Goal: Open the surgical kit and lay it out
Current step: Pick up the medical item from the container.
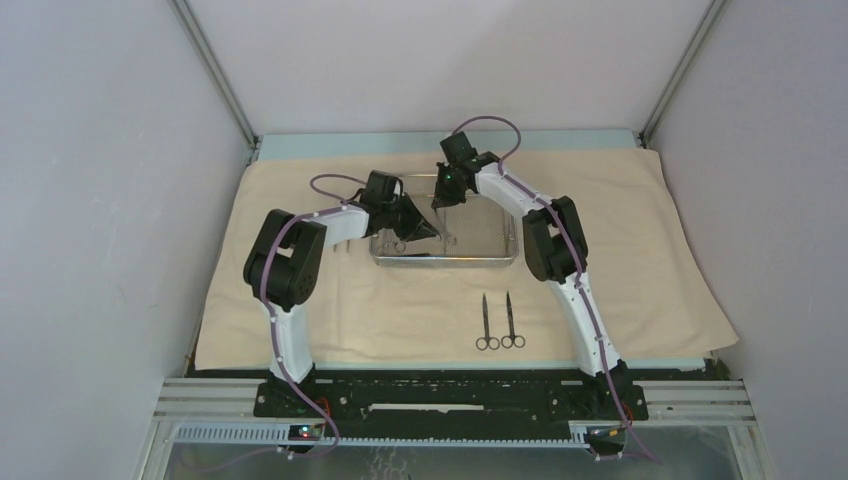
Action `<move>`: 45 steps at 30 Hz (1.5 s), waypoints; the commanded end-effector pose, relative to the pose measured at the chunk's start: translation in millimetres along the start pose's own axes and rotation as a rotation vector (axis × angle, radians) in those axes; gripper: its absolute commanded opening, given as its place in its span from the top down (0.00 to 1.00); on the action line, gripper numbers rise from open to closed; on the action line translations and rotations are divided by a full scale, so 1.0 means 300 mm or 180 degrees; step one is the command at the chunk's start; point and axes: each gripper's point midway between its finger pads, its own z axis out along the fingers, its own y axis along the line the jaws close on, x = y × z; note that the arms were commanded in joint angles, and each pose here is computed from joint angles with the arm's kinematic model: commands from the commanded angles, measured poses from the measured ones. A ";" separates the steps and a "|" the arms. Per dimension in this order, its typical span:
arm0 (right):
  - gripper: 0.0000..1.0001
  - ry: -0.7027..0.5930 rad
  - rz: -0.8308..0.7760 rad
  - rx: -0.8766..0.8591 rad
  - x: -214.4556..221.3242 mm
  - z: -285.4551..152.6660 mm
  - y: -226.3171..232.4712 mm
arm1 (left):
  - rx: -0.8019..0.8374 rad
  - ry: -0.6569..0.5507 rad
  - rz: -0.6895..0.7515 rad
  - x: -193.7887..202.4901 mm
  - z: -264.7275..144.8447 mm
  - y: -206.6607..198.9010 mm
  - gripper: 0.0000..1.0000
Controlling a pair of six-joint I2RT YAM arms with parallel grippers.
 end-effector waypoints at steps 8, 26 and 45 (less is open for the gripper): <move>1.00 -0.0286 -0.0007 -0.0175 -0.105 -0.170 0.077 | 0.0265 -0.0006 0.0030 -0.012 -0.023 -0.074 1.00; 0.40 -0.0821 -0.0240 -0.0137 -0.230 -0.517 0.108 | 0.0440 -0.0494 0.0748 -0.092 -0.200 -0.231 1.00; 0.39 -0.1060 -0.0213 -0.0247 -0.100 -0.783 0.038 | 0.0357 -0.0512 0.1236 0.183 -0.520 -0.134 1.00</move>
